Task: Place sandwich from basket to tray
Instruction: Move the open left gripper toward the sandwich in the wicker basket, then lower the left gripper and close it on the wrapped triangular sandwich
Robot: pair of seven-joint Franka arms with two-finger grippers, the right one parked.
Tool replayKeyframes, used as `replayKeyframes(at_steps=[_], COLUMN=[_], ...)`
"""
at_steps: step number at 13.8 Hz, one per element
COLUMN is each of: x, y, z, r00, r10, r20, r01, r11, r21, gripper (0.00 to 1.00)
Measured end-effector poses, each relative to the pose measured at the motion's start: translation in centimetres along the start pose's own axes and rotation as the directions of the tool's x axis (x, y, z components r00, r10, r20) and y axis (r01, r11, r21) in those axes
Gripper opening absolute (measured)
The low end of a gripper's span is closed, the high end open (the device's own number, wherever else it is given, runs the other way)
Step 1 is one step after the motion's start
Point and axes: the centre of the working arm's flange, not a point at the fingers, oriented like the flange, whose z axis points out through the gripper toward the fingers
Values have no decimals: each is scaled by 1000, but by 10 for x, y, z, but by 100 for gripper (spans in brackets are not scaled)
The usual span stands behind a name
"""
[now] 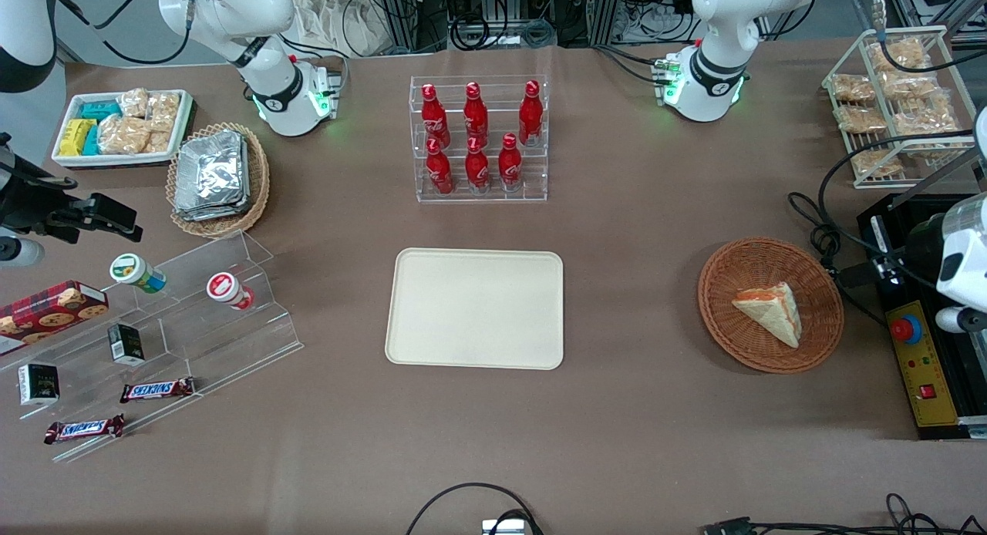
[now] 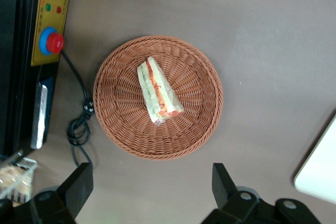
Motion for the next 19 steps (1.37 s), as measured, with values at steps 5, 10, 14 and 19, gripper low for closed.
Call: replayKeyframes(at_steps=[5, 10, 14, 19], x=[17, 11, 9, 0], y=[12, 6, -19, -31], z=[100, 187, 245, 278], r00=[961, 919, 899, 892], r10=[-273, -394, -438, -452], r20=[-50, -25, -1, 21], r01=[271, 393, 438, 453], r11=[961, 918, 898, 891], r21=[-43, -43, -40, -30], gripper=[100, 100, 100, 100])
